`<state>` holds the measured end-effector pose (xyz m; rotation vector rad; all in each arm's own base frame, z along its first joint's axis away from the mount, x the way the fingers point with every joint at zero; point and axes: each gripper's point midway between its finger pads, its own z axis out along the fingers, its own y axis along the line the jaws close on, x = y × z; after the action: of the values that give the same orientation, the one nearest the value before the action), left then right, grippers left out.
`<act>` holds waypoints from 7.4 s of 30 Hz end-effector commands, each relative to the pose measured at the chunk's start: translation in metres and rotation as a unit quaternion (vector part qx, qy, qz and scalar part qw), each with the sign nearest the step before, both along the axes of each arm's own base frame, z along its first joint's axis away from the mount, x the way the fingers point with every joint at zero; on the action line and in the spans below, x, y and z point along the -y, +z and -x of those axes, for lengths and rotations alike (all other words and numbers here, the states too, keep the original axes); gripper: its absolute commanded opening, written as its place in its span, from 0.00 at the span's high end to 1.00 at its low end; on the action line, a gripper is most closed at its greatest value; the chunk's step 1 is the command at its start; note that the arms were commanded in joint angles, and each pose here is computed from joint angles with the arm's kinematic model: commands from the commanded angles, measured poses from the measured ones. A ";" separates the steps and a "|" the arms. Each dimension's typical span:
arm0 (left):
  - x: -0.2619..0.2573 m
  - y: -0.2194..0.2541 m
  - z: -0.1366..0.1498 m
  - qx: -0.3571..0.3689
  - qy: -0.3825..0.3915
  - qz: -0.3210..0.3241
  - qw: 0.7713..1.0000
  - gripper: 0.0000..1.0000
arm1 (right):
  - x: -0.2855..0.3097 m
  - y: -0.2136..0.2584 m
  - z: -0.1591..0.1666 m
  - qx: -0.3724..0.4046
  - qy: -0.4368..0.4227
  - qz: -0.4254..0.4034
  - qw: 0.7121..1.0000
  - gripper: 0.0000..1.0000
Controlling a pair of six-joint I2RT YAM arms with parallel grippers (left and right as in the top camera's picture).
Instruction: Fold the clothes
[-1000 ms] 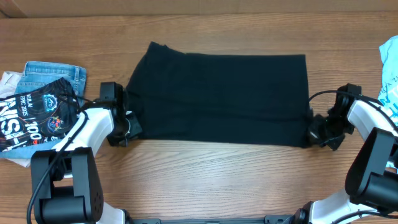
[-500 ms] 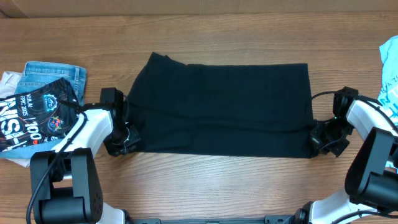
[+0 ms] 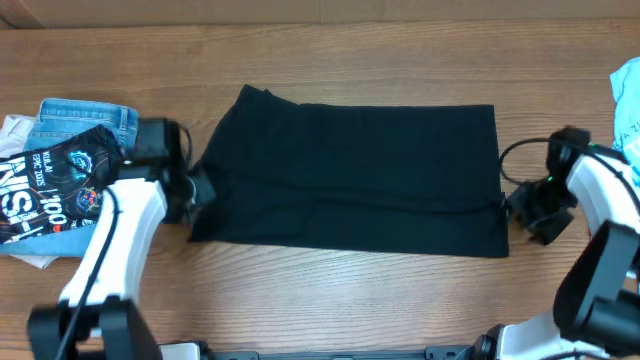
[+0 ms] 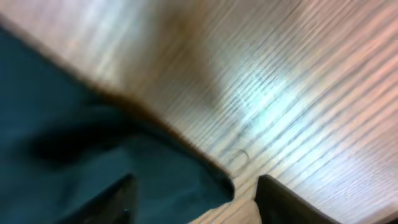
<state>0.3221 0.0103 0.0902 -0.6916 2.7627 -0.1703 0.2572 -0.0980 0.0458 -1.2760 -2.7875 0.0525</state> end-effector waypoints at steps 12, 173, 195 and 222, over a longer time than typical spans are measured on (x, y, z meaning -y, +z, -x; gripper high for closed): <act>0.024 0.053 -0.115 0.208 -0.053 0.056 0.975 0.33 | -0.019 0.066 -0.063 0.164 0.097 -0.059 0.980 0.27; 0.081 0.036 -0.197 0.055 -0.171 0.037 0.983 0.96 | -0.015 -0.060 -0.260 0.276 0.254 0.007 0.927 0.96; 0.072 0.023 -0.092 -0.161 -0.158 0.056 0.973 0.96 | -0.003 0.056 -0.119 0.108 0.182 -0.061 0.975 0.96; 0.067 -0.008 0.007 -0.360 -0.195 0.044 0.911 0.96 | -0.014 0.053 -0.032 -0.067 0.169 -0.107 0.978 0.87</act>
<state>0.3187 -0.0613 0.0804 -0.2669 3.6025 -0.1830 0.2933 -0.0790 0.0993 -0.7220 -2.7730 -0.1680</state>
